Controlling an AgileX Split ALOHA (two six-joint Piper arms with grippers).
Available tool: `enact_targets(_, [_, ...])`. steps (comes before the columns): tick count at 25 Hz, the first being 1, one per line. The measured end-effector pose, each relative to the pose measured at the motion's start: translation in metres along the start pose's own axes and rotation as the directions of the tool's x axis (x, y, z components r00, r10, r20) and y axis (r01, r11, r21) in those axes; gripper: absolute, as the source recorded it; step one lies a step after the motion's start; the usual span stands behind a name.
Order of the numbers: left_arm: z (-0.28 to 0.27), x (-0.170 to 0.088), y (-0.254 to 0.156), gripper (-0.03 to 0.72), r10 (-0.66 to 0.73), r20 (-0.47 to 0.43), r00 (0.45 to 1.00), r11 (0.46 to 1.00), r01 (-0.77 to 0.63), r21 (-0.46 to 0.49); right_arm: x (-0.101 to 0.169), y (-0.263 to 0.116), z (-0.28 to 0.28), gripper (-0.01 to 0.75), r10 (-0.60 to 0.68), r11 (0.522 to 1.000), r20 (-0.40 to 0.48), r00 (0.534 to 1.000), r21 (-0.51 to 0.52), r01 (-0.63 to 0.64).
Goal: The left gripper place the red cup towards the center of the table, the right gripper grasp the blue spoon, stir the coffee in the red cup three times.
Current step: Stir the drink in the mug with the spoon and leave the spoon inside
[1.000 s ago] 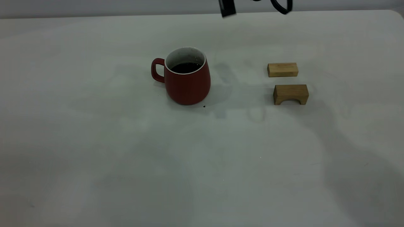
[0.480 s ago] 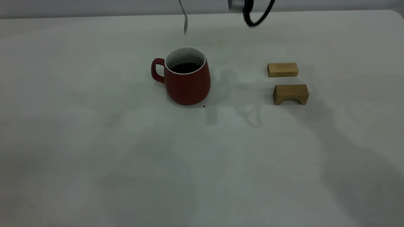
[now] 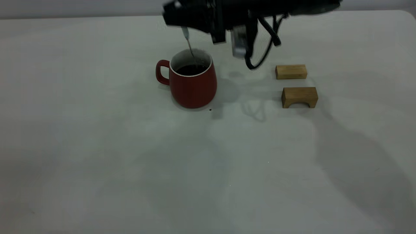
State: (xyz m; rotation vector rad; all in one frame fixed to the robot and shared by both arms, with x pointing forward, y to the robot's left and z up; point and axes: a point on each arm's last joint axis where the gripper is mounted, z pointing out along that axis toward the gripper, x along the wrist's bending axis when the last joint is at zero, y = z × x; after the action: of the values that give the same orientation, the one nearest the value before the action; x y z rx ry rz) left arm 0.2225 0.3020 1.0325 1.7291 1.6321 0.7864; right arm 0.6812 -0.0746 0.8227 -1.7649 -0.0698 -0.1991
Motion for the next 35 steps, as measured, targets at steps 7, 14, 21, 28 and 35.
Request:
enact_targets(7, [0.000, 0.000, 0.000, 0.446, 0.000, 0.000, 1.000, 1.000, 0.000, 0.000, 0.001, 0.011, -0.005, 0.133, 0.018, 1.000, -0.009, 1.000, -0.012, -0.018])
enact_targets(14, [0.000, 0.000, 0.000, 0.446, 0.000, 0.000, 1.000, 1.000, 0.000, 0.000, -0.014, 0.031, 0.025, 0.133, 0.051, 0.999, 0.032, 0.998, 0.010, -0.052])
enact_targets(21, [0.000, 0.000, 0.000, 0.446, 0.000, 0.000, 1.000, 1.000, 0.000, 0.000, 0.000, 0.026, 0.025, 0.133, 0.007, 1.000, 0.012, 1.000, 0.026, -0.007])
enact_targets(28, [0.000, 0.000, 0.000, 0.446, 0.000, 0.000, 1.000, 1.000, 0.000, 0.000, 0.011, 0.034, 0.003, 0.133, -0.034, 0.999, -0.032, 0.999, 0.008, 0.035])
enact_targets(35, [0.000, 0.000, 0.000, 0.446, 0.000, 0.000, 1.000, 1.000, 0.000, 0.000, -0.011, 0.032, -0.011, 0.133, 0.053, 0.998, -0.021, 0.998, -0.029, -0.054])
